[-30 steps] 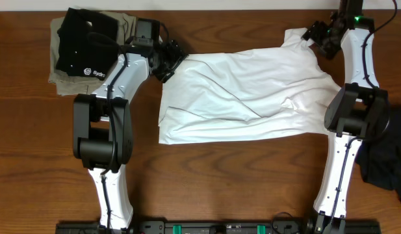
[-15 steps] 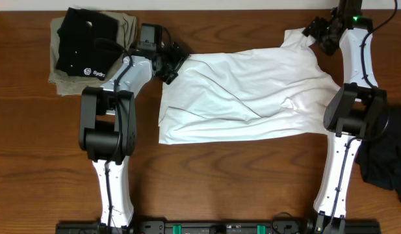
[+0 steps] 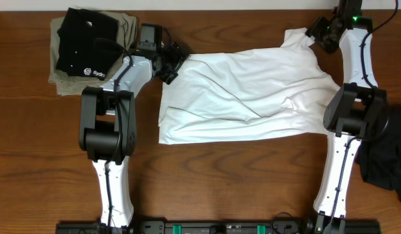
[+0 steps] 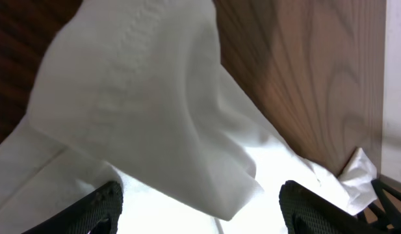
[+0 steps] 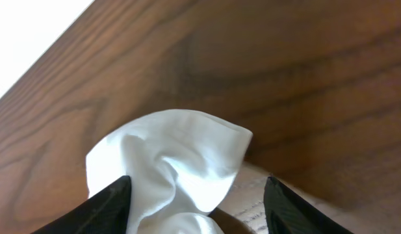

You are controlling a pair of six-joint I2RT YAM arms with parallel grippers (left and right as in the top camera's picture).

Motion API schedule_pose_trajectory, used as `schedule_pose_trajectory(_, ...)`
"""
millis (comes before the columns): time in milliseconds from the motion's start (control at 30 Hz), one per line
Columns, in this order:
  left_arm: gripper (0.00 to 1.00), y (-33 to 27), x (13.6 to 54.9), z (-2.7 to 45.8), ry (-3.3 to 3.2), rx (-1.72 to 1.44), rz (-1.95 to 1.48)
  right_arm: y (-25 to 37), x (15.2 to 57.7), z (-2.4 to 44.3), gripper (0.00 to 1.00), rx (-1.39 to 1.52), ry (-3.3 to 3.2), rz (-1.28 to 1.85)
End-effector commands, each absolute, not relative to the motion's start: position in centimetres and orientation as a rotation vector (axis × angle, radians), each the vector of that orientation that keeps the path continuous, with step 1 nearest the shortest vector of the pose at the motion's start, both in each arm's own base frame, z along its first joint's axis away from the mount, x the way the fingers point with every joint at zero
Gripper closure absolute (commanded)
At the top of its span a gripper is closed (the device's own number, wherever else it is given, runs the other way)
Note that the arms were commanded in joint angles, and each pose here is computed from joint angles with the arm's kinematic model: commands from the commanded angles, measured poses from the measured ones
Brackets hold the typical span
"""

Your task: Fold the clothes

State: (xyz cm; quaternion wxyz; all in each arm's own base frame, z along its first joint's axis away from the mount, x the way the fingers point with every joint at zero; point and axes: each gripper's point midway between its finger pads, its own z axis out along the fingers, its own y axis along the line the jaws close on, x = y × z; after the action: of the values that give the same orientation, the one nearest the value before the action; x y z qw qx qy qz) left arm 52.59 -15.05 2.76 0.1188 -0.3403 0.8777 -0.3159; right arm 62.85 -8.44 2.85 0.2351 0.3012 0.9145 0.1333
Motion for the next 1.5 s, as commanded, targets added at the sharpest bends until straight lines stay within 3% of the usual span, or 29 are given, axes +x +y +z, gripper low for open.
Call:
schedule_pose_trajectory(0,0.20,-14.8,52.9,3.1,2.556,-1.012,-0.916,-9.5,62.4,3.0,0.35,0.911,2.492,0.281)
schedule_pose_trajectory(467,0.21,-14.7,52.4,2.8,2.583,-1.003,-0.898,-9.4,63.1,3.1,0.31,1.049,2.420,0.359)
schedule_pose_trajectory(700,0.21,-14.6,52.3,2.7,2.591,-0.997,-0.892,-9.3,63.6,3.3,0.36,1.073,2.387,0.373)
schedule_pose_trajectory(1000,0.21,-14.6,52.3,2.7,2.591,-0.998,-0.891,-8.7,62.7,-0.8,0.37,1.137,2.453,0.396)
schedule_pose_trajectory(1267,0.20,-14.6,52.2,2.7,2.594,-1.000,-0.888,-9.1,62.5,-1.4,0.44,1.148,2.457,0.366)
schedule_pose_trajectory(1467,0.21,-14.6,52.2,2.7,2.593,-1.000,-0.889,-9.7,61.8,-1.8,0.63,1.171,2.468,0.305)
